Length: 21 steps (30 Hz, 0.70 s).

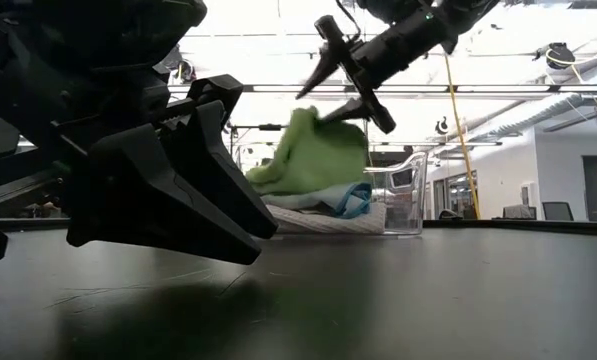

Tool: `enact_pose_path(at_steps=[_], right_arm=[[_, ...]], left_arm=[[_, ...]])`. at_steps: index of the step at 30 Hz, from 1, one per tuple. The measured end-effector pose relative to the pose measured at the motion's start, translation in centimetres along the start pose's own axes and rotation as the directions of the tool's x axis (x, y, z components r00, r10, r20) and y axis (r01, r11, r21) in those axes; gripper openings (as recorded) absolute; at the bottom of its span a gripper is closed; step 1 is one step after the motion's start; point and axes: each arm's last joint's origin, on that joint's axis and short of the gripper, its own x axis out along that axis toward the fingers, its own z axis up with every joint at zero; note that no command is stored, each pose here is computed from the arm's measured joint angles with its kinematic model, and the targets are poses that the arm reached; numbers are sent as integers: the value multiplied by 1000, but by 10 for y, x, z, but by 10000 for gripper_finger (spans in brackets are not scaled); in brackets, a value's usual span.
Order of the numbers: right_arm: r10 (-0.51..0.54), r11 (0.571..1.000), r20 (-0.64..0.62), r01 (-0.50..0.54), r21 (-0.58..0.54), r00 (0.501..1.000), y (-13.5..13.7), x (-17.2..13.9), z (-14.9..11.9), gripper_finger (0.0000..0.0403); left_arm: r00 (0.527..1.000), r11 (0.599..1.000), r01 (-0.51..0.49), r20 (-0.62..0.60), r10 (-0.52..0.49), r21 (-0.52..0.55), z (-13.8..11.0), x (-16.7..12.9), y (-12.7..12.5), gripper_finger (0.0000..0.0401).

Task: Fold microfiber towels
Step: Put the folded green towel into the transparent bin, then return to Home Position

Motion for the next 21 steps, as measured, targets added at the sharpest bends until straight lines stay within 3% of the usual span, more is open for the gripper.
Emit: enact_pose_path(at_steps=[3, 9, 21], right_arm=[[7, 1000, -26, -7, 8, 1000, -6, 0, 8, 217], [-140, 984, -203, 159, 82, 969, -37, 4, 11, 217], [-88, 995, -148, 78, -68, 985, -18, 10, 41, 217]], left_arm=[[1000, 1000, 1, -7, -1, 1, -1, 0, 0, 102], [1000, 1000, 6, -24, -6, 6, -2, 1, 1, 102], [998, 998, 58, -3, -58, -25, -17, 6, 13, 102]])
